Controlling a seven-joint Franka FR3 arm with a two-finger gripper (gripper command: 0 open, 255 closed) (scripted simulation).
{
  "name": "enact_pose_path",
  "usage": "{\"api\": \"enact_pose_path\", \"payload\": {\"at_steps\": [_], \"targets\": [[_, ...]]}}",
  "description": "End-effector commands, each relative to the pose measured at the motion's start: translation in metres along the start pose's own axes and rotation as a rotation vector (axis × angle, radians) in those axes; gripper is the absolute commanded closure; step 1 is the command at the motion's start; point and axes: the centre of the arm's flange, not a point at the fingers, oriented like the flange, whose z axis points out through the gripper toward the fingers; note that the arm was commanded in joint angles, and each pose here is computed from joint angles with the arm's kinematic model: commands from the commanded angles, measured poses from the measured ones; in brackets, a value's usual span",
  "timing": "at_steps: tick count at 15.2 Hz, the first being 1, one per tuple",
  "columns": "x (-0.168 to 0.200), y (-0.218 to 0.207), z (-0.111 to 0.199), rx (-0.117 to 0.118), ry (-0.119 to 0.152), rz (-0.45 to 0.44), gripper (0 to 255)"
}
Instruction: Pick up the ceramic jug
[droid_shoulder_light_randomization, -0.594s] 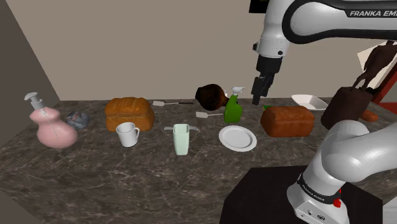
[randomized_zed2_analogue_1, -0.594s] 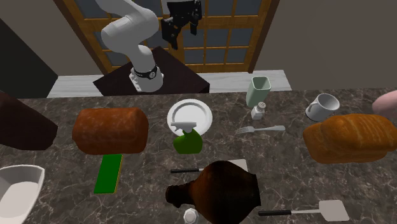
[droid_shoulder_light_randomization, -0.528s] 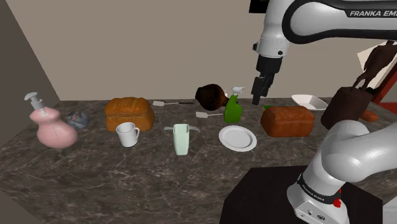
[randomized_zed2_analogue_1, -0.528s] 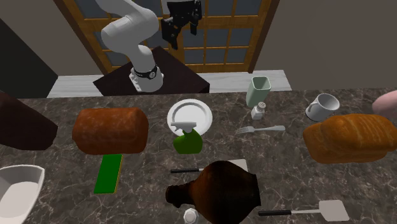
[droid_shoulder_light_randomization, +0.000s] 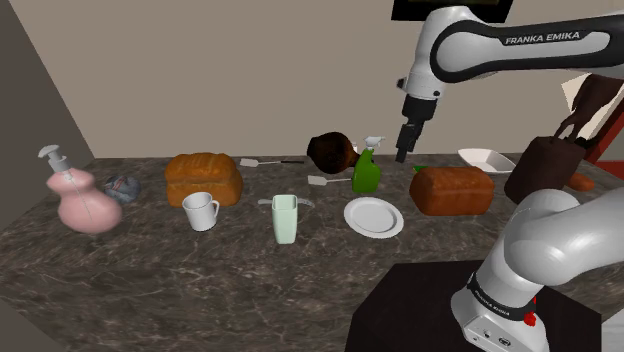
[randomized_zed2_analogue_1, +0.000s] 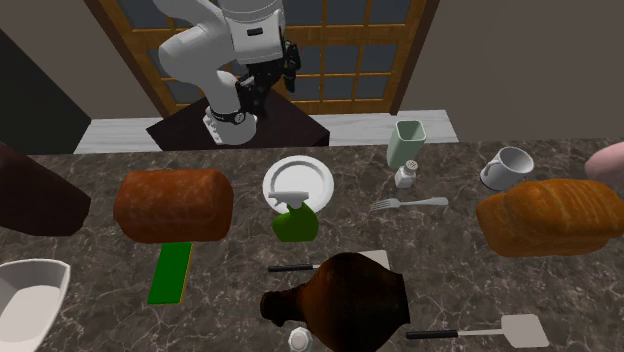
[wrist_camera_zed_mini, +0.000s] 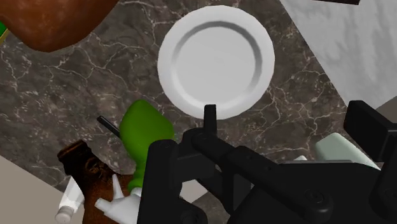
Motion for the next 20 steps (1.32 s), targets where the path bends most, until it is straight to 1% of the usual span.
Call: {"api": "enact_pose_path", "payload": {"at_steps": [1, 10, 20], "targets": [[0.004, 0.025, 0.013, 0.011, 0.014, -0.025, 0], [0.038, 0.133, 0.064, 0.062, 0.068, -0.124, 0], [0.091, 0.245, 0.124, 0.119, 0.129, -0.233, 0]]}}
